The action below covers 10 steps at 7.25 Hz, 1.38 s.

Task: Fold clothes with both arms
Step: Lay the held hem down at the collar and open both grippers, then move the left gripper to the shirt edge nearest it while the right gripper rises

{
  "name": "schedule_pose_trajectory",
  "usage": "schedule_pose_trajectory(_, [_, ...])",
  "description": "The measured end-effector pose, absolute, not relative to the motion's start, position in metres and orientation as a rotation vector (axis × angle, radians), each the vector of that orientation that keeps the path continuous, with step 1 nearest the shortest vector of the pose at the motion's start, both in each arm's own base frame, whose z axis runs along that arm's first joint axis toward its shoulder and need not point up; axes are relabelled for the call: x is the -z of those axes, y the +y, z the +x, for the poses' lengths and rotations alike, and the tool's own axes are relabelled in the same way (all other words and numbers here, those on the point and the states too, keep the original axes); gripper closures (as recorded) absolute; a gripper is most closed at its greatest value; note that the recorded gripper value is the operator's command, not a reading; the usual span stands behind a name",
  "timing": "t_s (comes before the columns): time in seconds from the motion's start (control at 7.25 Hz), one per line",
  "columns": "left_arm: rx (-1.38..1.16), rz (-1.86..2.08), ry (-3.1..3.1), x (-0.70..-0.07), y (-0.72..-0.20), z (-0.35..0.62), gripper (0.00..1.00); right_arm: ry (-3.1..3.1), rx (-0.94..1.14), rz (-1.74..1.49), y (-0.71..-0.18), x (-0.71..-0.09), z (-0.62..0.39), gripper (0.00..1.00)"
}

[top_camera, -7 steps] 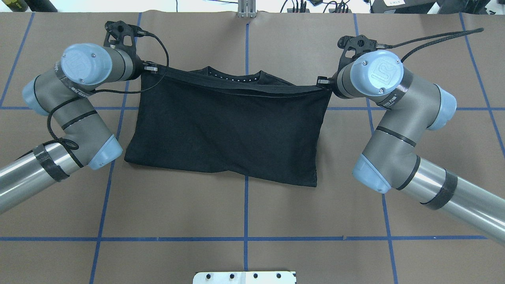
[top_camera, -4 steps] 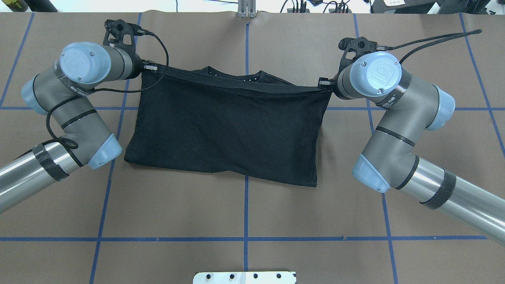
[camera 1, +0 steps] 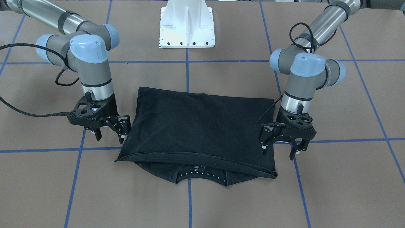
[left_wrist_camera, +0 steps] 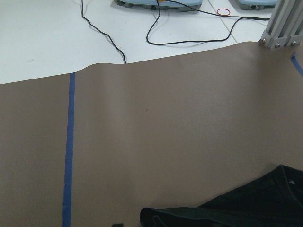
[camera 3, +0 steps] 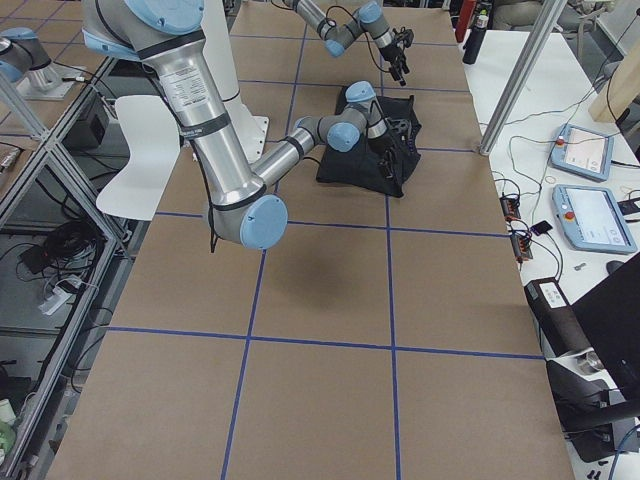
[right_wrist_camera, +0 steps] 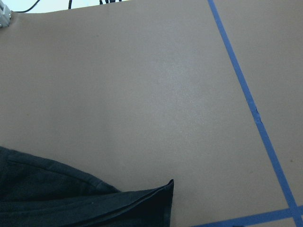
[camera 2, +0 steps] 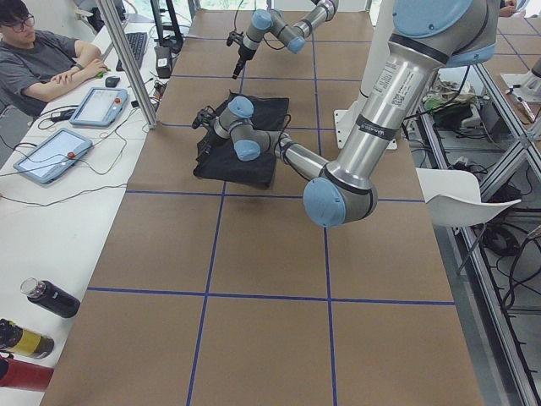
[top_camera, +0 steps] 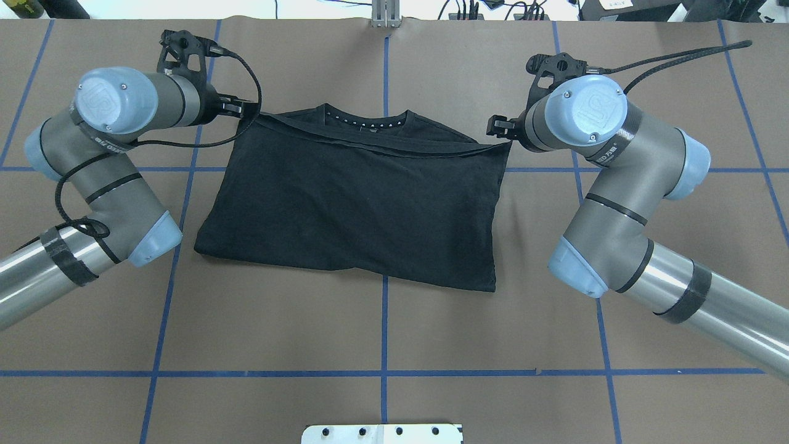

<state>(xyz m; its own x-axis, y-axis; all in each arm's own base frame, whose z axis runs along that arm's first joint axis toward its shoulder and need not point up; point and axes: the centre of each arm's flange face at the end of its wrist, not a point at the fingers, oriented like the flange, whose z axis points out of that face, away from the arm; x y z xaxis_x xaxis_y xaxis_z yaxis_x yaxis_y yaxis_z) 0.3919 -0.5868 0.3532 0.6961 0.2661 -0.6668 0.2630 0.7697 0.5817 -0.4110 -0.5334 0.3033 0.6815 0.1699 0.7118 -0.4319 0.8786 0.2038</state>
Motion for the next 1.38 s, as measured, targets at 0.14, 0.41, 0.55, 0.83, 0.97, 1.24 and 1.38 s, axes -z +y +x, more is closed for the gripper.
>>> schedule_pose_trajectory(0.14, [-0.053, 0.713, 0.854, -0.368, -0.572, 0.382, 0.0, -0.778, -0.327, 0.361, -0.529, -0.295, -0.403, 0.0])
schedule_pose_trajectory(0.41, [-0.107, 0.717, 0.944, -0.416, -0.535, 0.356, 0.0, -0.8, -0.315, 0.356, -0.525, -0.288, -0.396, 0.0])
schedule_pose_trajectory(0.55, [-0.128, 0.696, 0.972, -0.437, -0.517, 0.346, 0.0, -0.804, -0.313, 0.358, -0.524, -0.286, -0.395, 0.0])
schedule_pose_trajectory(0.83, [-0.146, 0.652, 0.994, -0.461, -0.484, 0.333, 0.0, -0.803, -0.315, 0.361, -0.523, -0.287, -0.393, 0.0])
schedule_pose_trajectory(0.97, [-0.116, 0.612, 1.036, -0.46, -0.463, 0.336, 0.0, -0.801, -0.317, 0.362, -0.523, -0.289, -0.392, 0.0])
schedule_pose_trajectory(1.24, [-0.033, 0.507, 1.127, -0.449, -0.418, 0.371, 0.05, -0.801, -0.318, 0.363, -0.52, -0.29, -0.389, 0.0])
schedule_pose_trajectory(1.38, [-0.011, 0.488, 1.137, -0.448, -0.404, 0.386, 0.11, -0.802, -0.317, 0.363, -0.519, -0.29, -0.388, 0.0])
